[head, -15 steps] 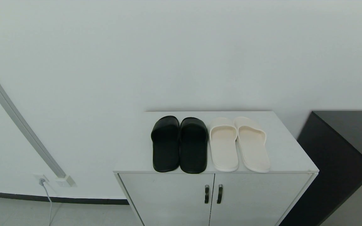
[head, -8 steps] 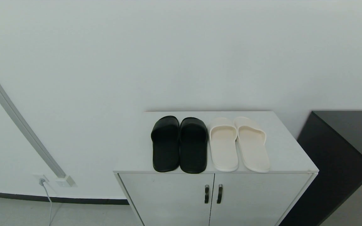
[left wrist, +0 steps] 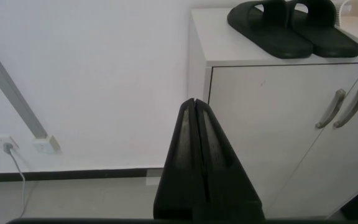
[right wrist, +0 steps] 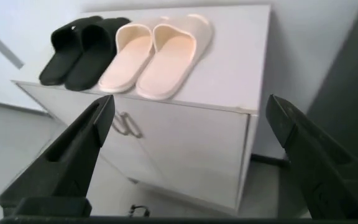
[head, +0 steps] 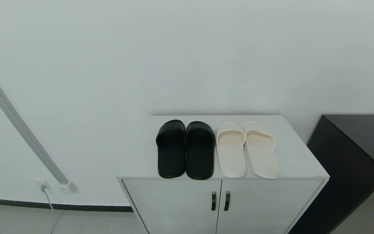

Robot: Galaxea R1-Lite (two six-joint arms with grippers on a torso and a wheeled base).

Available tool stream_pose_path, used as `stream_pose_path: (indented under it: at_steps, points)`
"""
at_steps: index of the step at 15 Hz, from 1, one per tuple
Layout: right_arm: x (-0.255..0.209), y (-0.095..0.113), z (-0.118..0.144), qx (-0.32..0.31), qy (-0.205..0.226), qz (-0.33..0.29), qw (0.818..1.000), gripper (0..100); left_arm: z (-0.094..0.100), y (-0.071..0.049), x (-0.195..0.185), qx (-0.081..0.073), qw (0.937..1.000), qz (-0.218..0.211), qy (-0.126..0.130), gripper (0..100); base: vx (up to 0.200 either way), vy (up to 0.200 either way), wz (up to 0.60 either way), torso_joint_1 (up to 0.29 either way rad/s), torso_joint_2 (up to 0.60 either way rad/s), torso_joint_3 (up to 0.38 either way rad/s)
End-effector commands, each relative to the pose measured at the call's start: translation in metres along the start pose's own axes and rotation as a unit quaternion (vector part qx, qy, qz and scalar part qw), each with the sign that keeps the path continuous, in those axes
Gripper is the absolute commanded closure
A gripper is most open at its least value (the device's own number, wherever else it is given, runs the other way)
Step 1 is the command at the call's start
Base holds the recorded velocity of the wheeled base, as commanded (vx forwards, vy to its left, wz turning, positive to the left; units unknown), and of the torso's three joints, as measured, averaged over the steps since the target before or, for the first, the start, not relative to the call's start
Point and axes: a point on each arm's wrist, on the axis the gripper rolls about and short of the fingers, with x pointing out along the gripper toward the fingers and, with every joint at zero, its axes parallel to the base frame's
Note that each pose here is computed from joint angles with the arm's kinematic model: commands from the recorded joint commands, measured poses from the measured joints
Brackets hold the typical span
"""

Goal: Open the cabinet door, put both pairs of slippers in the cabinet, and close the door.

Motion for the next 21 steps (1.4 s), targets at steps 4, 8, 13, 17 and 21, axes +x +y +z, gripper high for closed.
stream_pose_path:
  at_steps: [4, 8, 13, 17, 21]
  points:
    - [0.084, 0.065, 0.009, -0.016, 0.042, 0.046, 0.998, 0, 0.0, 0.0, 0.0, 0.001, 1.0, -0.001, 0.0, 100, 0.0, 0.0, 0.0, 0.0, 0.0, 0.0]
    - [0.145, 0.096, 0.007, -0.02, 0.026, -0.01, 0.999, 0, 0.0, 0.0, 0.0, 0.001, 1.0, -0.001, 0.0, 100, 0.0, 0.0, 0.0, 0.0, 0.0, 0.0]
    - [0.2, 0.12, -0.001, -0.005, 0.024, -0.086, 0.996, 0, 0.0, 0.0, 0.0, 0.001, 1.0, -0.001, 0.0, 100, 0.0, 0.0, 0.0, 0.0, 0.0, 0.0]
    - [0.23, 0.133, -0.005, 0.002, 0.014, -0.126, 0.992, 0, 0.0, 0.0, 0.0, 0.001, 1.0, -0.002, 0.0, 100, 0.0, 0.0, 0.0, 0.0, 0.0, 0.0]
    - [0.252, 0.138, -0.017, -0.007, 0.018, -0.154, 0.988, 0, 0.0, 0.0, 0.0, 0.001, 1.0, -0.001, 0.0, 100, 0.0, 0.0, 0.0, 0.0, 0.0, 0.0]
